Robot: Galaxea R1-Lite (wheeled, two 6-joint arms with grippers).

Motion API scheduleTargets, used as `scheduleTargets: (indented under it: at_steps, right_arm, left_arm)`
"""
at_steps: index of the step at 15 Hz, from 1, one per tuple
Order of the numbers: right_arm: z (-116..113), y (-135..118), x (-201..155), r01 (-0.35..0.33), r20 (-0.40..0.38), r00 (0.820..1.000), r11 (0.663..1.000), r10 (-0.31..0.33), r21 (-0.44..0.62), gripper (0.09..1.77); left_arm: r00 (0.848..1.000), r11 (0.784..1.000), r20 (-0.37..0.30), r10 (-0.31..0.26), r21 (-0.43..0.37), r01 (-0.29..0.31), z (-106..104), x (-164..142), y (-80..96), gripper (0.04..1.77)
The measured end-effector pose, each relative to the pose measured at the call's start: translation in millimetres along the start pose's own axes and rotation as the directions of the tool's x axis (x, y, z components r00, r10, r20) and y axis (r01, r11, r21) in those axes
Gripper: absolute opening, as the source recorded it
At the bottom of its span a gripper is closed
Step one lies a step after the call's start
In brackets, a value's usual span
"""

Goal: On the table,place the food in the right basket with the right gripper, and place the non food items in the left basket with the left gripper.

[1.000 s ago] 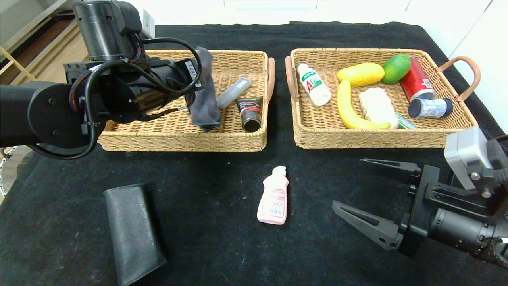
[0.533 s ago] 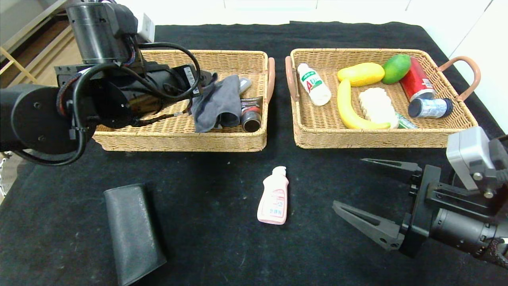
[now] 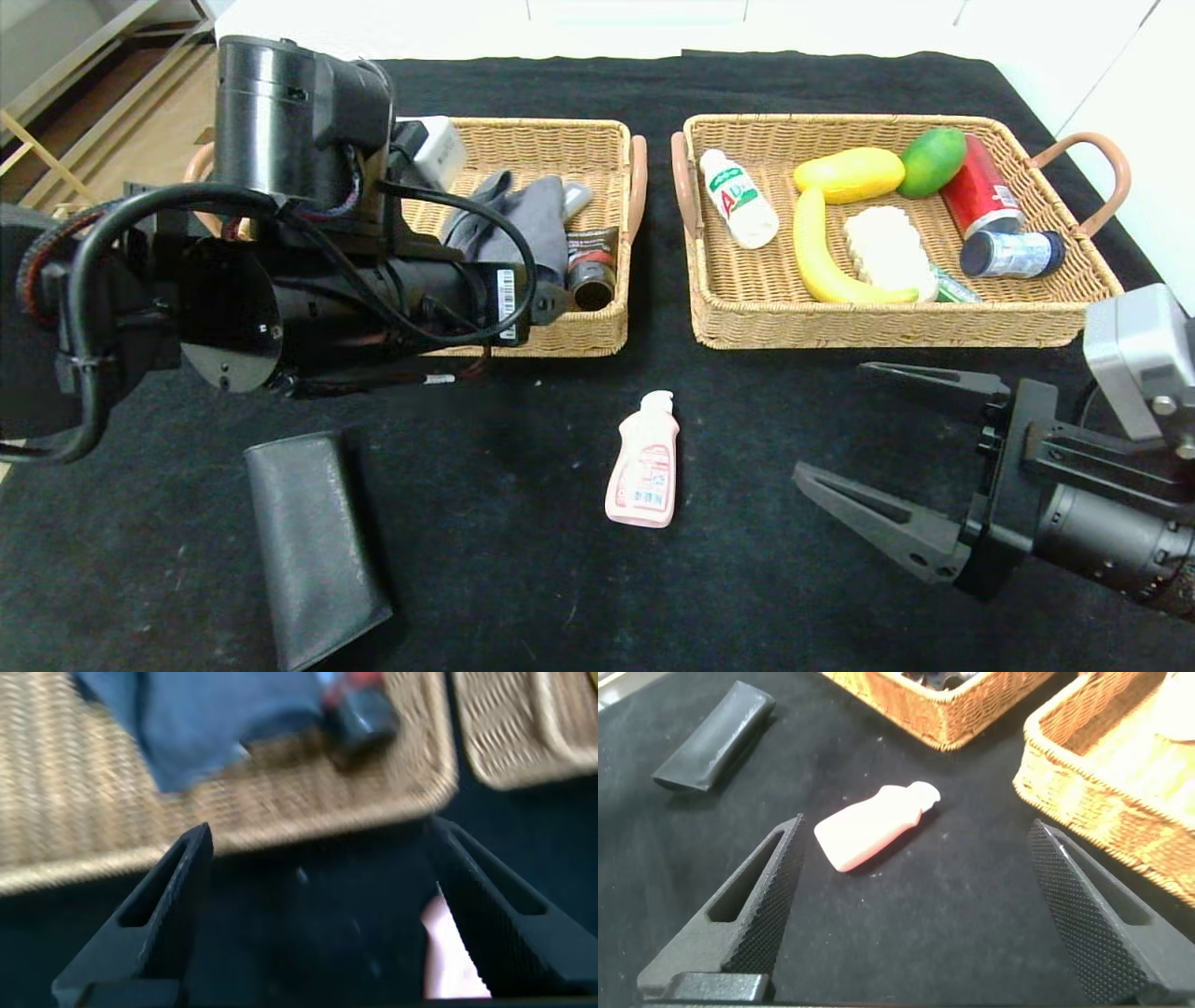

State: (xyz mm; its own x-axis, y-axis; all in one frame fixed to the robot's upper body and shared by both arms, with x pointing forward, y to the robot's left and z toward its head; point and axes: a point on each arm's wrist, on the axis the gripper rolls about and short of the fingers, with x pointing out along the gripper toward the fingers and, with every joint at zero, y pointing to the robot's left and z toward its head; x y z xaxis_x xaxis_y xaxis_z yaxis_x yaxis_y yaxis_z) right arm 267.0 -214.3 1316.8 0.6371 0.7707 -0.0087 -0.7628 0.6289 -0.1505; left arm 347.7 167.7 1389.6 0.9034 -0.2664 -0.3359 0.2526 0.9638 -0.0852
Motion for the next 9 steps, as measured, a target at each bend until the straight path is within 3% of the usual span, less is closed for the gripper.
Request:
scheduleTargets:
  at_steps: [4, 9]
  right_arm:
    - [5, 1, -5, -0.001, 0.024, 1.0, 1.0, 0.001, -0.007, 1.71]
    - [9, 4, -12, -0.001, 0.04, 0.999, 0.999, 0.003, -0.043, 1.71]
  left_arm:
    - [0.996, 0.996, -0.062, -0.062, 0.06, 0.065, -15, -11, -31.6, 1.67]
    - [0.995, 0.991, -0.102, -0.023, 0.126, 0.036, -36, 0, -65.6, 1.69]
